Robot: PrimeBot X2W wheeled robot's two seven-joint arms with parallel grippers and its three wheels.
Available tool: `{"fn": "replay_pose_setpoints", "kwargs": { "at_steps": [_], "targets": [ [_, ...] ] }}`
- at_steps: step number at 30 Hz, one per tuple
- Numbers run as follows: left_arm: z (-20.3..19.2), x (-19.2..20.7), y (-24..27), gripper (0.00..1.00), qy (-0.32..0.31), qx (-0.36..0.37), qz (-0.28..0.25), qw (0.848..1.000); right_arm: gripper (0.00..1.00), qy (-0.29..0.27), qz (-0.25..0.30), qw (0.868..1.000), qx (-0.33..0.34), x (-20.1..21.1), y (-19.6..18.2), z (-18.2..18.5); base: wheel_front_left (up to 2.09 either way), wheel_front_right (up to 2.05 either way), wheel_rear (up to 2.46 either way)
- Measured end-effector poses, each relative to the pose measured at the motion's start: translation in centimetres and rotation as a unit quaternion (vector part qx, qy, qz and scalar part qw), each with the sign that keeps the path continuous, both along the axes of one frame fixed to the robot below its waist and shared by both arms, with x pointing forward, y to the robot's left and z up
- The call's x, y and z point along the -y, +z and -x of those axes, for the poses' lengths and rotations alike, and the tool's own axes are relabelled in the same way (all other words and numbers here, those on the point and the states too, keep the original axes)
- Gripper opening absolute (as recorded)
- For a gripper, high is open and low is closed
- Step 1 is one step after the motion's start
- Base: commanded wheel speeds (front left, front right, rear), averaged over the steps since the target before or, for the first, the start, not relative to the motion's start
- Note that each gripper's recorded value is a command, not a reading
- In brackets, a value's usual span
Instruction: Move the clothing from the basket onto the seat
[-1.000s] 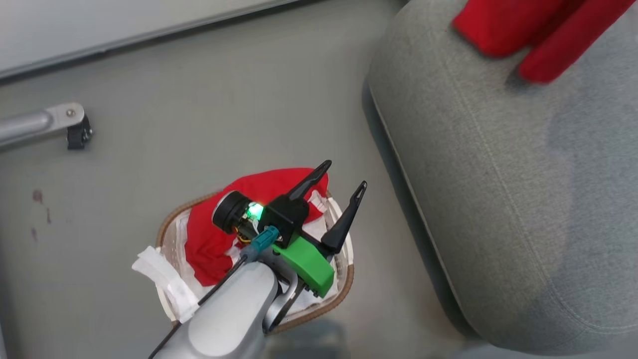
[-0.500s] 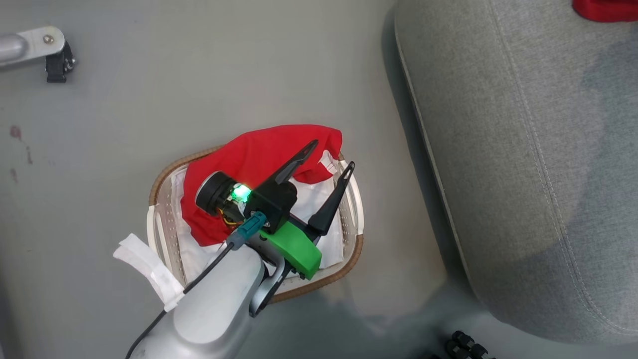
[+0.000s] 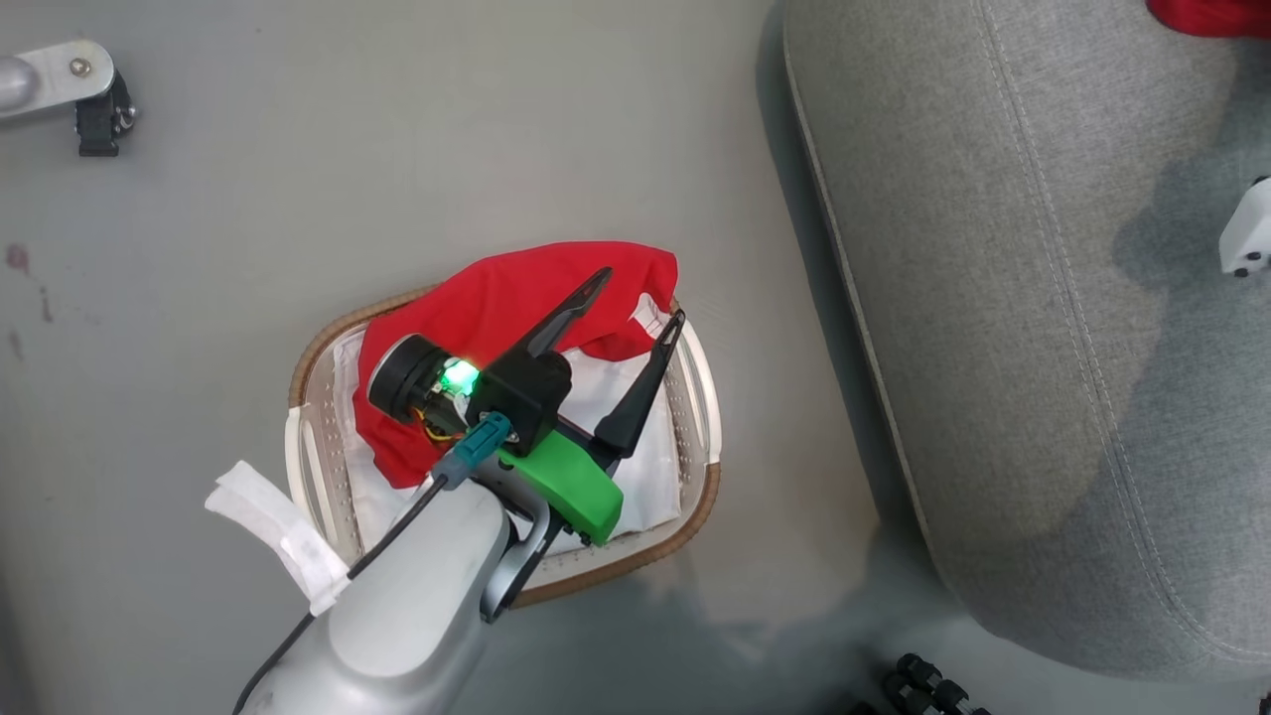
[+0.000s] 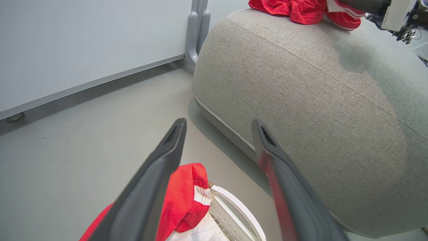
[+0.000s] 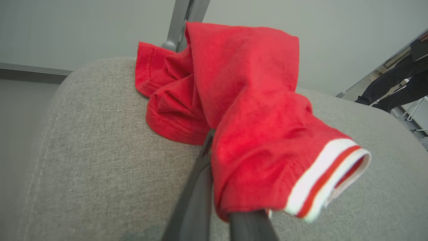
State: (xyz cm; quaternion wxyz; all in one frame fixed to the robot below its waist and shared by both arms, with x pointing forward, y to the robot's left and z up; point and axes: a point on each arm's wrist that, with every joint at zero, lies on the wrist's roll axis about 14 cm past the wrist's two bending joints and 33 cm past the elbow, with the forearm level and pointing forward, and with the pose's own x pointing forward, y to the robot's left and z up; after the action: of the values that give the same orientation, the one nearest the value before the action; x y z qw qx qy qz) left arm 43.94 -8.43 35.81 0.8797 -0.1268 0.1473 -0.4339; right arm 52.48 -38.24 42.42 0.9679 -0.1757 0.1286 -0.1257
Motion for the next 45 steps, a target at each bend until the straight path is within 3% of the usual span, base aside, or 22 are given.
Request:
{"fn": "replay_pose_setpoints", "kwargs": {
  "at_steps": [1,2,17,27,36,45],
  "targets": [
    [-0.1,0.0,0.1,1.00,0.001,0.001,0.000,1.000,0.51,0.000,-0.002,1.000,0.001,-0.1,0.0,0.2,0.00,0.00,0.00],
    [-0.1,-0.1,0.2,1.00,0.001,0.003,-0.001,1.000,1.00,0.000,-0.003,1.000,0.002,-0.2,0.0,0.4,0.00,0.00,0.00],
    [-0.1,-1.3,3.7,1.00,0.034,0.025,0.004,0.999,1.00,0.005,-0.023,1.000,-0.003,-1.9,0.3,5.5,0.00,0.00,0.00],
    [-0.4,-4.6,7.7,1.00,0.109,0.049,0.015,0.993,1.00,0.036,-0.015,0.997,0.070,-3.3,6.3,6.1,0.00,0.00,0.00],
    [0.4,-10.2,10.6,1.00,0.206,0.071,0.017,0.976,1.00,0.083,-0.047,0.984,0.148,-7.5,11.3,6.5,0.00,0.00,0.00],
    [2.8,-16.8,11.0,1.00,0.307,0.073,0.001,0.949,1.00,0.132,-0.107,0.969,0.180,-13.6,12.1,7.5,0.00,0.00,0.00]
  ]
}}
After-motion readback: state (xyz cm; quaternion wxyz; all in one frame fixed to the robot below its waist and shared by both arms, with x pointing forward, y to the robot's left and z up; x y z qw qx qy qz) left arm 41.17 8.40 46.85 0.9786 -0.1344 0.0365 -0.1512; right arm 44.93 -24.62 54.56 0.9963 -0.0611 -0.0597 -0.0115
